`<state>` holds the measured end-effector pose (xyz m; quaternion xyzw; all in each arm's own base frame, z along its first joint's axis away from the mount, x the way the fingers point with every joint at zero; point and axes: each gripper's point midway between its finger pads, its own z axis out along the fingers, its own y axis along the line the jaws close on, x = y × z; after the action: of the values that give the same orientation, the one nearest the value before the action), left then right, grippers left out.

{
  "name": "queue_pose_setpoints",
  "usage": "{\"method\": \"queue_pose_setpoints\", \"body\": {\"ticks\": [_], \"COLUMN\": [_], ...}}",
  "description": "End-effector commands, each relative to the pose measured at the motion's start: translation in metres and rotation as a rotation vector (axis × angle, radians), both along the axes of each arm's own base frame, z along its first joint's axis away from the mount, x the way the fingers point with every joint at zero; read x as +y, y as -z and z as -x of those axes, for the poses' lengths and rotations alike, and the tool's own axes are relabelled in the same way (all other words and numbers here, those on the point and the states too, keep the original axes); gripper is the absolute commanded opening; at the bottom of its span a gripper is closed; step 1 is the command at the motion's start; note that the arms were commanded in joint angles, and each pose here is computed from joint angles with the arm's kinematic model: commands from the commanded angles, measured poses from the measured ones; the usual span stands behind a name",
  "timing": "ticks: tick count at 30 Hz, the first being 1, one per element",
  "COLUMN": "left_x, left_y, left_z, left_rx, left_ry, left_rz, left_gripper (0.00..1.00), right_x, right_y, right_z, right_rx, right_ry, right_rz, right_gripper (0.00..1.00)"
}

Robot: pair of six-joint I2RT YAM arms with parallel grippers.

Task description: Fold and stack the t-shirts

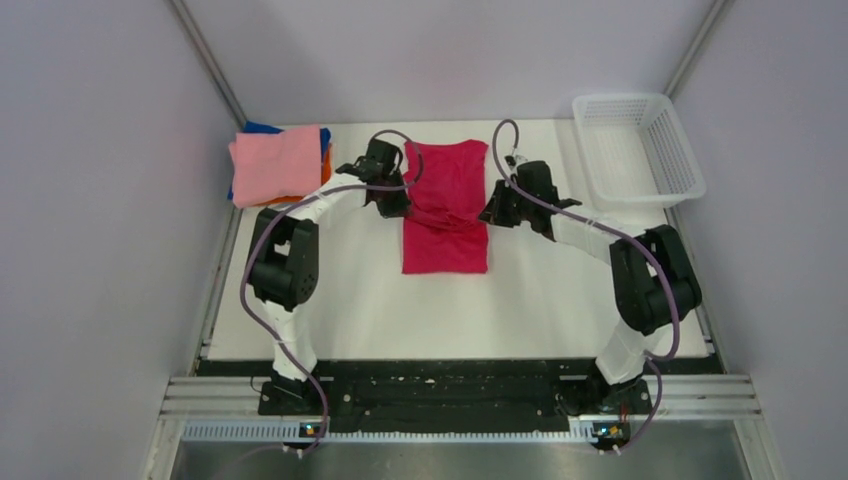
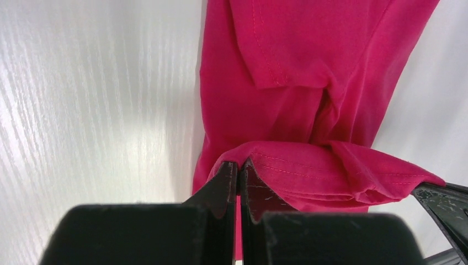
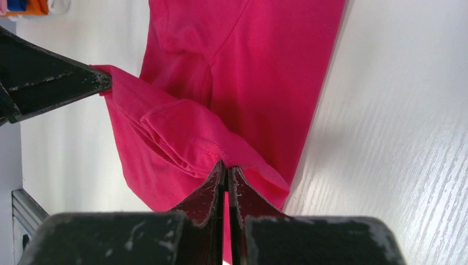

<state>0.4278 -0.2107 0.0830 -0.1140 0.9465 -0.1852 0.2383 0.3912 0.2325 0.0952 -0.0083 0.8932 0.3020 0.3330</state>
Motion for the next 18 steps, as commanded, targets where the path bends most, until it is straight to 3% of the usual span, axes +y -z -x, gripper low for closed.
{"method": "queue_pose_setpoints", "body": {"ticks": [1,13,15,18], "left_x": [-0.007,-0.015,-0.016,-0.015], "left_y": [-0.016,0.004,0.003,-0.006], "left_z": [-0.018,-0.041,-0.046,-0.052], "left_rx": [-0.050,-0.026,-0.030,-0.044], "left_ry": [0.043,0.053,0.048,0.034], "left_rz": [0.030,0.073,0.082,0.097], "left_gripper": [0.00,0.00,0.09,0.45], "right_x": [-0.006,-0.011,-0.014,-0.012], "right_y": [-0.018,0.002,0.001,-0.008], "right_z": [-0.031,-0.056,-0.062,-0.069], "right_rx": [-0.085,-0.069,-0.077,-0.101], "right_ry": [0.029,0.082,0.098,0.095], "right_rz": [-0.005,0.004,0.010,0.011], "right_gripper": [0.00,0.00,0.07,0.38]}}
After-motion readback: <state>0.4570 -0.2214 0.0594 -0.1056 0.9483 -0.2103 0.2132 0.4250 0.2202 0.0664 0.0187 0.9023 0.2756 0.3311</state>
